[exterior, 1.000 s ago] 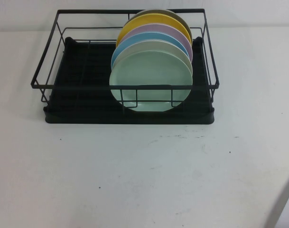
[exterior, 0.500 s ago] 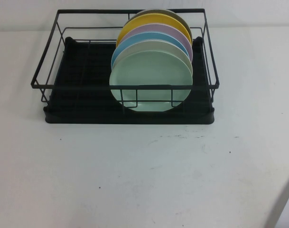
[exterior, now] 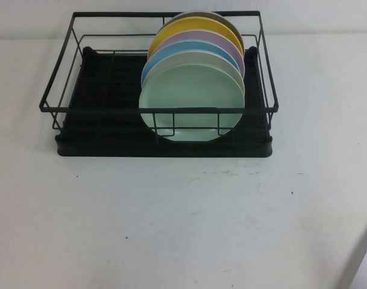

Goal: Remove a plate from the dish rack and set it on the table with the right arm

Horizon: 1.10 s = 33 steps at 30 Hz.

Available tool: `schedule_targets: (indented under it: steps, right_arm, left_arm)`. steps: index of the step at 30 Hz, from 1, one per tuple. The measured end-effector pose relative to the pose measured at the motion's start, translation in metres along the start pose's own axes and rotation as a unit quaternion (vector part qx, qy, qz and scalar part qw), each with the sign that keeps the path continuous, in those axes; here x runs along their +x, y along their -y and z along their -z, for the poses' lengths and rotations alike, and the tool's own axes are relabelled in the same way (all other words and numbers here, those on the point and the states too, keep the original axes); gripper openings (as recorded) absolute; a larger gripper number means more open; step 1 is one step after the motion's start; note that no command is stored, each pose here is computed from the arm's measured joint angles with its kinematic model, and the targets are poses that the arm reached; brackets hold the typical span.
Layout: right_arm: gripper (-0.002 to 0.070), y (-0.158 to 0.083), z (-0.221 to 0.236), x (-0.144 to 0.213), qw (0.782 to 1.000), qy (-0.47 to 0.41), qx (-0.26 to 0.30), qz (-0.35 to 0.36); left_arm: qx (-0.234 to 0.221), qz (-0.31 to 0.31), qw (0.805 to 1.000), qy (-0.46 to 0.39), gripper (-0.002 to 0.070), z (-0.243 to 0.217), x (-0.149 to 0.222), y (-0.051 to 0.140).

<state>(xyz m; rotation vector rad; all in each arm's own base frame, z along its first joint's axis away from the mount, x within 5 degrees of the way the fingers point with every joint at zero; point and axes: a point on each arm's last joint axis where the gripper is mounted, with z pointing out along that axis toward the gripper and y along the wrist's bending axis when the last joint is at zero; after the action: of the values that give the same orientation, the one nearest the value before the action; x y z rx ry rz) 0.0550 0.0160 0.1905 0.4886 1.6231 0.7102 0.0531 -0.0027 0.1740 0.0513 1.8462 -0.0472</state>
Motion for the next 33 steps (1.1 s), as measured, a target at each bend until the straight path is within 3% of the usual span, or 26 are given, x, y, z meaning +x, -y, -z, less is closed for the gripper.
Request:
schedule_targets:
  steps: [3,9,17,24,33]
  right_arm:
    - [-0.0018,-0.002,0.000,-0.005,0.997,0.028,-0.011,-0.070]
    - [-0.0018,-0.003,0.000,-0.005,0.995,0.024,-0.019,-0.095]
    - [-0.0018,-0.054,-0.003,-0.034,0.995,-0.067,-0.064,0.042]
    - [-0.0018,-0.083,-0.050,-0.062,0.962,-0.199,-0.066,0.176]
    - [-0.0018,-0.104,-0.130,-0.096,0.931,-0.265,-0.081,0.237]
  left_arm:
    - [0.000,0.000,1.000,0.000,-0.0006,0.000,0.000,0.000]
    - [0.000,0.000,1.000,0.000,-0.0006,0.000,0.000,0.000]
    - [0.000,0.000,1.000,0.000,-0.0006,0.000,0.000,0.000]
    - [0.000,0.000,1.000,0.000,-0.0006,0.000,0.000,0.000]
    - [0.000,0.000,1.000,0.000,-0.0006,0.000,0.000,0.000]
